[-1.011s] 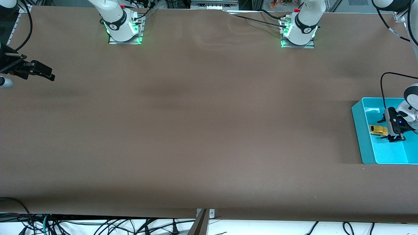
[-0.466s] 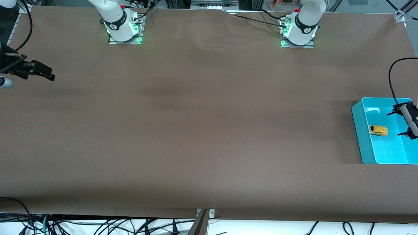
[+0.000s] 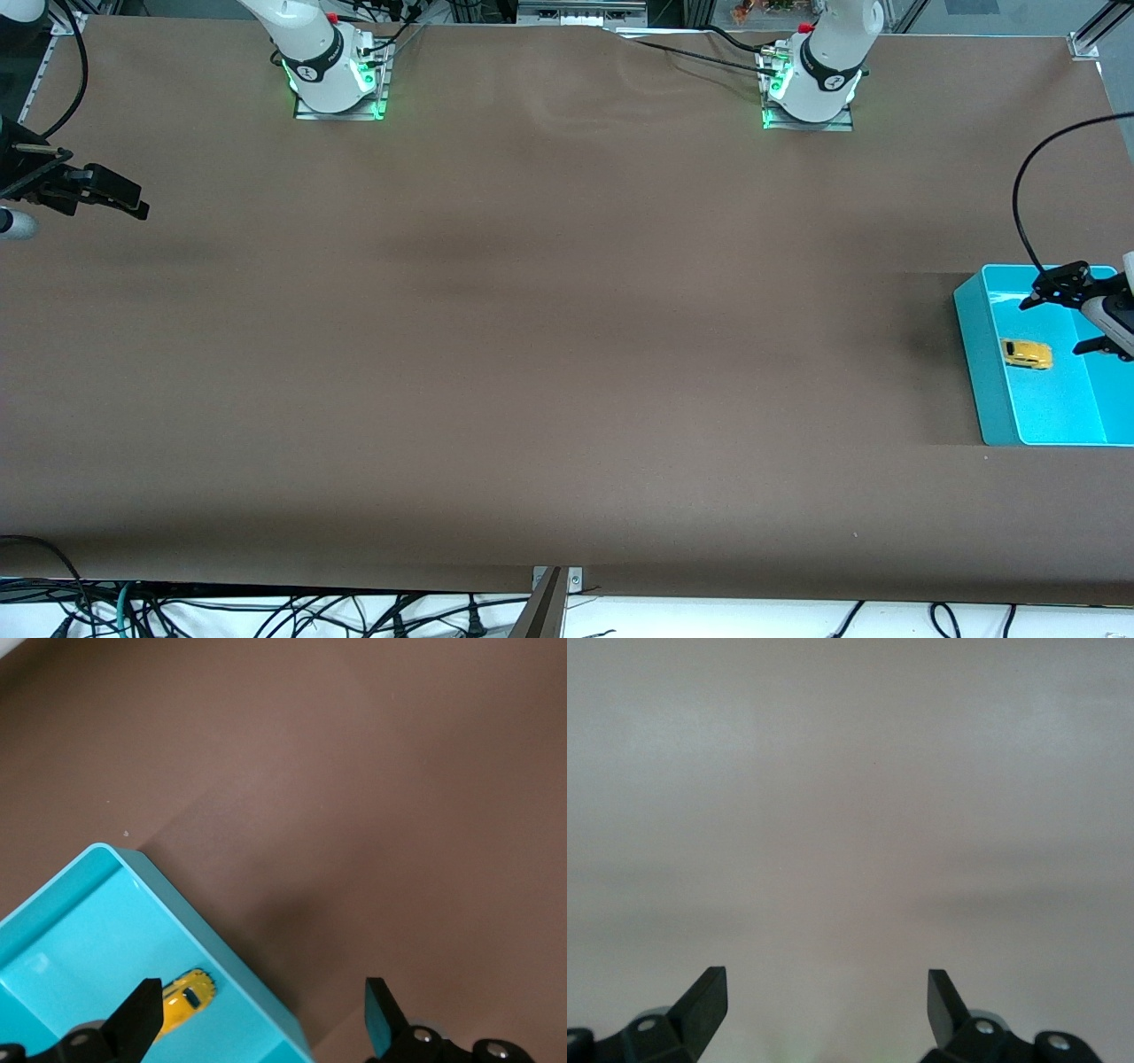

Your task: Wind and store yellow beetle car

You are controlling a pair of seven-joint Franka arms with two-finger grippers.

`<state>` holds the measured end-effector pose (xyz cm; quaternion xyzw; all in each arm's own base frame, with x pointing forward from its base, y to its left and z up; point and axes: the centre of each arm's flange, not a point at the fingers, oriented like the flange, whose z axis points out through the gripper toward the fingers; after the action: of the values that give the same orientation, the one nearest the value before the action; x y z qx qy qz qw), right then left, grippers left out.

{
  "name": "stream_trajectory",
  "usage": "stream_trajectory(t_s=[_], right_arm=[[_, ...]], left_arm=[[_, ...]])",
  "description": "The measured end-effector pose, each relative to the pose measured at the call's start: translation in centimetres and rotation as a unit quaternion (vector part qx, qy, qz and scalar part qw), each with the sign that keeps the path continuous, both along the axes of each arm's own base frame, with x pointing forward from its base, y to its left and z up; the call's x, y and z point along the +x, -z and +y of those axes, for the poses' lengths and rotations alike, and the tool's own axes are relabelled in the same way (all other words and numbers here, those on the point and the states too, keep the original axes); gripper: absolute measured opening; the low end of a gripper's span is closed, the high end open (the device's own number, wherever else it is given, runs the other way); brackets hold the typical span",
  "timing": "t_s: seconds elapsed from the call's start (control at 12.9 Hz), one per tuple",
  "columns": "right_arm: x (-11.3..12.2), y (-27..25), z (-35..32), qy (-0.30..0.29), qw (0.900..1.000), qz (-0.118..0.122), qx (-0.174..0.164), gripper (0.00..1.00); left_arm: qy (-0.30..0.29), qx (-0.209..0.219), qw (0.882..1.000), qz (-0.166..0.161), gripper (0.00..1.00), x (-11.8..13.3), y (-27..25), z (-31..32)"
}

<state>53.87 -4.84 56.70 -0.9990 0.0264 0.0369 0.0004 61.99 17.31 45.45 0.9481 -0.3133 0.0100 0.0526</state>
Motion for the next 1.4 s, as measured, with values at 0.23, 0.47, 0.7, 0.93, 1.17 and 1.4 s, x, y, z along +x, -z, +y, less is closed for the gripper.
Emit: stream_trajectory(t_s=[0.23,0.47,0.7,0.93,1.17,1.4], right_arm=[[0.0,0.0,0.0,0.0,1.0,0.0,0.0,1.0],[0.0,0.0,0.0,0.0,1.0,0.0,0.0,1.0],[0.0,0.0,-0.1,0.0,1.0,0.001,0.0,1.0],[0.0,0.1,-0.1,0.0,1.0,0.001,0.0,1.0],[0.0,0.1,-0.1,0.001,1.0,0.001,0.0,1.0],[0.0,0.1,-0.1,0.0,1.0,0.001,0.0,1.0]], left_arm=[[-0.118,-0.003,0.993,0.012,1.0,-0.2,-3.5,-5.4],[-0.217,-0.001,0.975,0.041,1.0,-1.0,-5.8,-10.8],[-0.275,0.006,0.959,0.069,1.0,-3.0,-8.7,-14.7],[-0.29,0.015,0.953,0.089,1.0,-5.0,-10.9,-18.0],[-0.289,0.019,0.952,0.099,1.0,-5.4,-10.9,-19.0],[-0.298,0.022,0.949,0.105,1.0,-5.5,-10.6,-20.4]])
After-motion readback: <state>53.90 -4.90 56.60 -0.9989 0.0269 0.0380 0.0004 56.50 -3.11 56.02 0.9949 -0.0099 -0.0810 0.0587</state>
